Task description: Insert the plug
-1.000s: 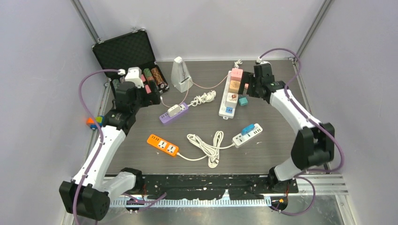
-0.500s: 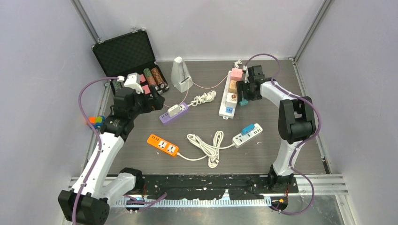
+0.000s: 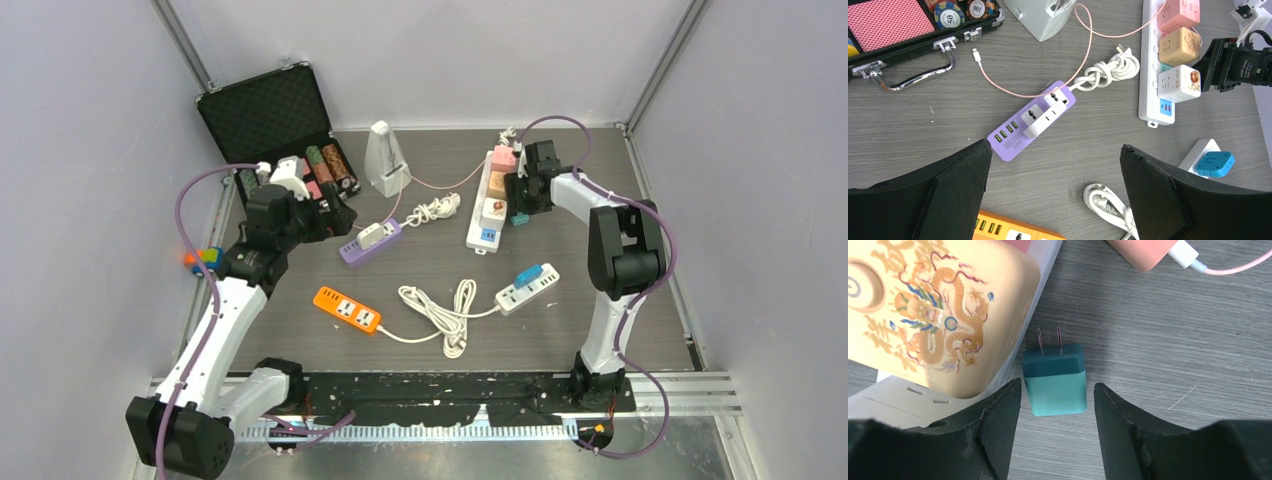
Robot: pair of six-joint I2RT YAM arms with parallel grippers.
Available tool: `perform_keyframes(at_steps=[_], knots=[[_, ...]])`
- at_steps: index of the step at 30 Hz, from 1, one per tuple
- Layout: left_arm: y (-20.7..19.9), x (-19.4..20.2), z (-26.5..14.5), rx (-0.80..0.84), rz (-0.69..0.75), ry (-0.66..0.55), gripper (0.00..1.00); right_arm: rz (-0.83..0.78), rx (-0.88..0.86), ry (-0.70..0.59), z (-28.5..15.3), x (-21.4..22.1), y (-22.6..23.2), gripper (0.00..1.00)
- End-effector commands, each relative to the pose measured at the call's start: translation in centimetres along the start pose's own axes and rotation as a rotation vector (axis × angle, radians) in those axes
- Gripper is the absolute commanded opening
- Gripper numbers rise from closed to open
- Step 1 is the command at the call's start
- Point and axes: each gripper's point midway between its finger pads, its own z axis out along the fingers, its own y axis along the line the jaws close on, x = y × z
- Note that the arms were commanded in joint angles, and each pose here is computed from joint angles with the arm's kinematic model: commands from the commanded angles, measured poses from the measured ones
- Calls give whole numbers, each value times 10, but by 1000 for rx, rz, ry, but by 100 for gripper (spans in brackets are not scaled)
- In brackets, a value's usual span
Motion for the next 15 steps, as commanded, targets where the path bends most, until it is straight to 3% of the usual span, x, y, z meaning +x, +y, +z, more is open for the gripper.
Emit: perform_keyframes(at_steps=[1,15], knots=[[-8,-7,-3,39,-1,-21,100,-1,-1,-35,2,-20,0,61],[-10,-8,-13,35,16,-1,100,90,16,-3,-4,-11,1,51]])
